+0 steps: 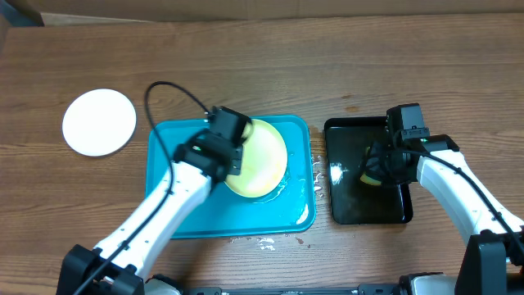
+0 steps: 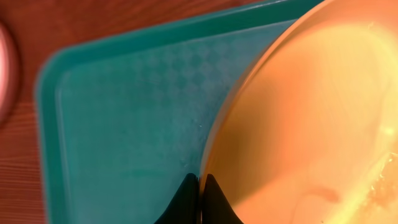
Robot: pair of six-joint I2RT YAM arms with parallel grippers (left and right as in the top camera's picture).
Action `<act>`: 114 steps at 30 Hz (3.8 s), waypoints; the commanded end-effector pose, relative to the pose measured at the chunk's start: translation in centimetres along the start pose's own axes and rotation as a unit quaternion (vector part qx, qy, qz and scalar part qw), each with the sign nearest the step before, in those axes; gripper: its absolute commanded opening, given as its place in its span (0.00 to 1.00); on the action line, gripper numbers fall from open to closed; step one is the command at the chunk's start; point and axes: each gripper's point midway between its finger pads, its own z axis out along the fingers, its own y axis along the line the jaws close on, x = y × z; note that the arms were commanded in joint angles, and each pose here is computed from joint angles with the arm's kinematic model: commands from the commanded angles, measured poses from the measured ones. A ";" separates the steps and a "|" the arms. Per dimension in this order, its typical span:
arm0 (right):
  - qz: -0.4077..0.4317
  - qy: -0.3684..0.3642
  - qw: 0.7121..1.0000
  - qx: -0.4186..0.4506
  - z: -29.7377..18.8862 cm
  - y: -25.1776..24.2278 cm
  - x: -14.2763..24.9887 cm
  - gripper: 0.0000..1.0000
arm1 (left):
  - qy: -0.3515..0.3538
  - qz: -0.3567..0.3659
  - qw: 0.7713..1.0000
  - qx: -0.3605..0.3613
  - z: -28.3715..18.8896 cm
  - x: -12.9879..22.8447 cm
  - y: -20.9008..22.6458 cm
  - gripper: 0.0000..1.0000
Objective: Clean dirty plates on tray and stack at the side
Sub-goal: 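Lift the yellow plate upright off the blue tray with left gripper, then carry the yellow plate left and set it on the white plates, then release the yellow plate and move the left gripper back right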
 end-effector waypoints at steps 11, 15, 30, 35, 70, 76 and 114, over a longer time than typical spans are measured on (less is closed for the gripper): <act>-0.001 -0.027 0.999 0.045 -0.8 -1.7 -0.8 0.25 | -0.195 0.098 0.939 -0.264 -8.0 -3.6 1.0 0.04; -0.003 -0.014 0.999 0.045 -0.8 -1.7 -0.2 0.29 | -0.231 0.107 0.920 -0.300 -9.9 -4.1 0.8 0.04; -0.005 0.024 0.999 0.047 -0.4 -2.0 1.8 0.75 | -0.298 0.074 0.884 -0.353 -13.2 -5.4 0.9 0.04; -0.007 0.023 0.999 0.045 -0.1 -1.9 2.0 0.77 | -0.301 0.067 0.885 -0.349 -13.2 -5.5 0.8 0.04; -0.001 0.051 0.998 -0.027 2.3 -0.4 4.6 0.40 | -0.140 -0.447 0.882 -0.045 -3.7 -2.3 24.5 0.04; -0.001 0.051 0.998 -0.027 2.3 -0.4 4.6 0.44 | -0.113 -0.540 0.832 -0.056 1.8 0.7 30.6 0.04; -0.014 0.065 0.998 -0.022 2.4 -0.8 5.4 0.54 | -0.131 -0.477 0.799 0.341 6.2 -6.6 22.8 0.67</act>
